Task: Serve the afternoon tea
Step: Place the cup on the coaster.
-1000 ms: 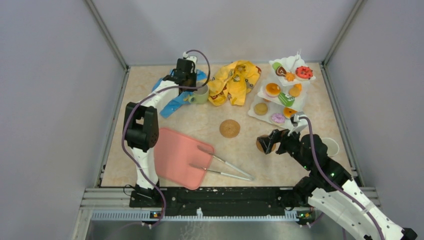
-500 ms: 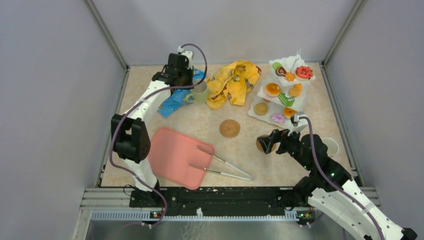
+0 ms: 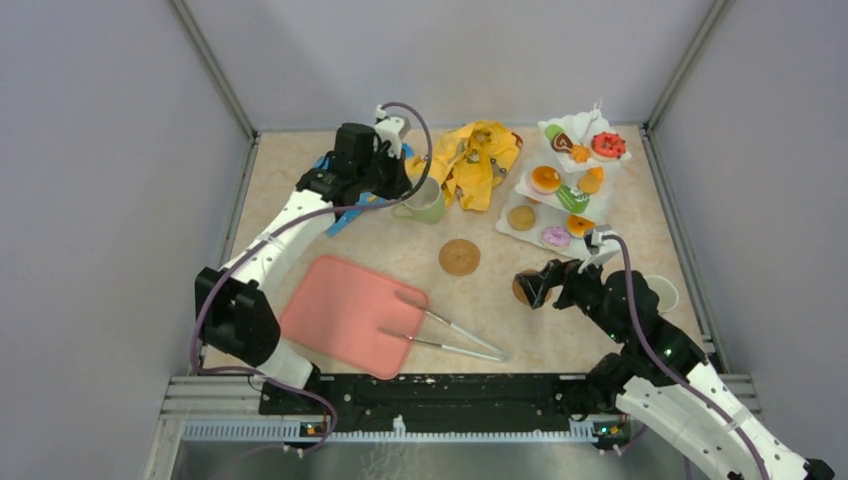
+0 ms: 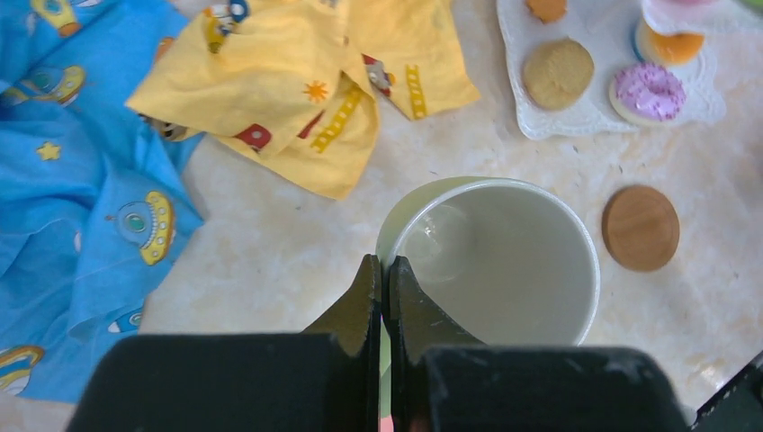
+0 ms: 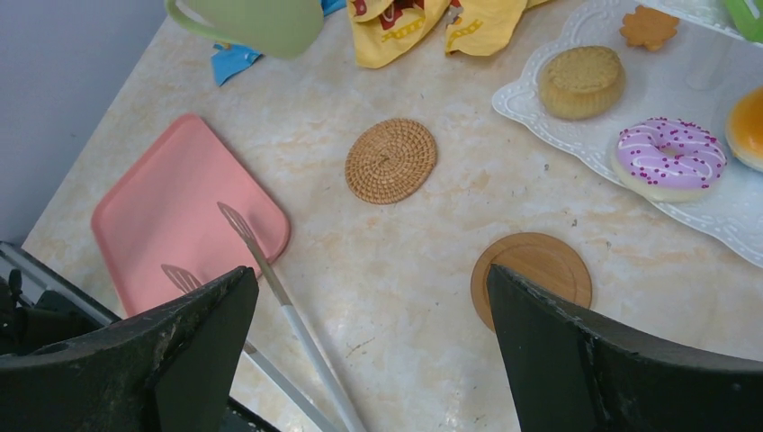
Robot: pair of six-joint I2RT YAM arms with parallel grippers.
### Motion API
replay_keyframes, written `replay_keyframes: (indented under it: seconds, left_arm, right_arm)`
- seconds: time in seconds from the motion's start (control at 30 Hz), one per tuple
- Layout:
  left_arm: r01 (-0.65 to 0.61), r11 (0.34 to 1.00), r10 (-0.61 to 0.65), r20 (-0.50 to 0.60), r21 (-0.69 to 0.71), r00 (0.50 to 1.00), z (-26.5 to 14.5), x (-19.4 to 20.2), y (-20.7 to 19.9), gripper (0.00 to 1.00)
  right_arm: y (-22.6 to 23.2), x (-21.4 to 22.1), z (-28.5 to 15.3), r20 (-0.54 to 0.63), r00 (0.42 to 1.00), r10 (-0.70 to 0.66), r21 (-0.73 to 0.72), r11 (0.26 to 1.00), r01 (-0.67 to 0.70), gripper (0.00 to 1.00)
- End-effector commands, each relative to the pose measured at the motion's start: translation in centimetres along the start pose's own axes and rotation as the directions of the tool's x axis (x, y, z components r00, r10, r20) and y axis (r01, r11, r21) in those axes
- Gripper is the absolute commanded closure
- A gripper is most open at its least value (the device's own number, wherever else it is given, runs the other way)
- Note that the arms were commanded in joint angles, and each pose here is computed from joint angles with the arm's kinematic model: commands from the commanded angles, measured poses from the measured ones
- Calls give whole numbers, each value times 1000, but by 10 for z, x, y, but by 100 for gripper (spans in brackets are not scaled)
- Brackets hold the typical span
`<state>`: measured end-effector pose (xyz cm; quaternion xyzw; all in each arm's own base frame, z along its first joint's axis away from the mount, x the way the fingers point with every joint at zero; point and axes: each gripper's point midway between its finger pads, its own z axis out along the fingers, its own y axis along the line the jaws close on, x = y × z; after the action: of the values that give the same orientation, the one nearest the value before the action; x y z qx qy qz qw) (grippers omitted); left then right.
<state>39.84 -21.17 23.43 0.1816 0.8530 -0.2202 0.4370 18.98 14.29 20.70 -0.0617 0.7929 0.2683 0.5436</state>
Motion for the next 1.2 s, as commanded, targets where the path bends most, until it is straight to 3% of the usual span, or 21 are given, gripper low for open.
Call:
replay_keyframes:
  seconds: [0.0, 0.07, 0.17, 0.3, 0.57, 1.17]
  left_arm:
    - [-169, 978, 156, 114, 119, 981, -5, -26, -54, 100]
    - [-217, 967, 208, 79, 135, 975, 3, -15, -74, 100]
    - [-192, 966, 195, 4, 170, 981, 12, 1, -93, 100]
    - [-192, 960, 194, 14, 201, 981, 21, 10, -112, 100]
    - [-166, 976, 176, -59, 137, 983, 45, 36, -98, 100]
    - [-145, 986, 152, -86, 87, 985, 66, 53, -96, 100]
  right_arm:
    - [4, -18, -5, 71, 997, 22, -12, 1000, -21, 1]
    - [2, -19, -6, 82, 996, 24, -5, 1000, -23, 1]
    - [-5, -20, -6, 92, 995, 43, 34, 998, -46, 1]
    - [-16, -23, -8, 111, 992, 65, 100, 992, -76, 1]
    - [-18, -25, -10, 122, 990, 64, 109, 991, -77, 1]
    - [-8, -28, -17, 135, 988, 78, 47, 995, -85, 1]
